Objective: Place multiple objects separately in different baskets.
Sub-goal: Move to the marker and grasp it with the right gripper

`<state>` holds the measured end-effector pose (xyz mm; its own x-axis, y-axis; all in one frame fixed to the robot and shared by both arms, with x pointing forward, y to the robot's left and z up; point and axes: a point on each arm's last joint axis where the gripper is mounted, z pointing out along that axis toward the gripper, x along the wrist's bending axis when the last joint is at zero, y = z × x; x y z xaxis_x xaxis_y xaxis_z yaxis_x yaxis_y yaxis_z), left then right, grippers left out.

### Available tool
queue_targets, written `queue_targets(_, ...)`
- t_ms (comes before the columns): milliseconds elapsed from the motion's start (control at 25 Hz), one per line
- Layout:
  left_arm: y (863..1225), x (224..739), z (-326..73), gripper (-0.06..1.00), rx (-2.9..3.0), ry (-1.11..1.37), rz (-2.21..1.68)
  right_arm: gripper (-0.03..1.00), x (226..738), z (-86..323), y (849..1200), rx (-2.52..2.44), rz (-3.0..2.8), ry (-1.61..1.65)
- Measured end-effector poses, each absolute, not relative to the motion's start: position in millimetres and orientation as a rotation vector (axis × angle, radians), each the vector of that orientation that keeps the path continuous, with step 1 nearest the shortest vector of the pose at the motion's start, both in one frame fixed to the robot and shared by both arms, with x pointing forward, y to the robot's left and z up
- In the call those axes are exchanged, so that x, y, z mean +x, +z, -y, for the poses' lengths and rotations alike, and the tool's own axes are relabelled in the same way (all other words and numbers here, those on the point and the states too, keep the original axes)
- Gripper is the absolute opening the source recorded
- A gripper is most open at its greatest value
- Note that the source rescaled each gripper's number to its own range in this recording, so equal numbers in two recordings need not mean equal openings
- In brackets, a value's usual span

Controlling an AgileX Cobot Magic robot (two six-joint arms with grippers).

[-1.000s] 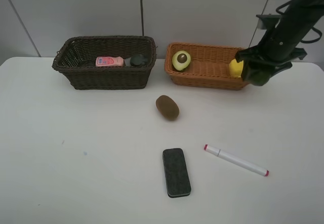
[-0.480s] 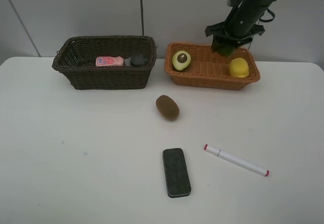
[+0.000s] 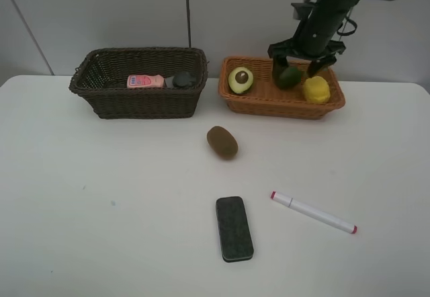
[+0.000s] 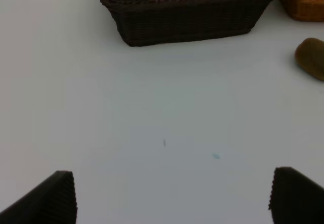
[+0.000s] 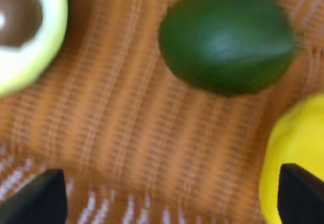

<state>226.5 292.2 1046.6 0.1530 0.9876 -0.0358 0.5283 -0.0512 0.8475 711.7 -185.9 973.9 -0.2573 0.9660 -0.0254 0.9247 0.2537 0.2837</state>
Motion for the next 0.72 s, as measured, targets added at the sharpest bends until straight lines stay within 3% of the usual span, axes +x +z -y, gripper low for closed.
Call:
queue_targets(320,1046.6,226.5,-292.2,1.0,1.683,0.776,-1.471,1.0,658.4,198.6,1035.7,1.833,-2.339,0.261)
queue_targets(480,1046.6,226.5,-292.2,1.0,1.683,0.776,-1.471,1.0,602.4,213.5,1027.8,1.873,-2.404,0.101)
queue_targets(720,1046.6,226.5,-292.2,1.0,1.683,0.776,-1.471,1.0,516.4,232.8,983.0,1.924,-2.573,-0.187)
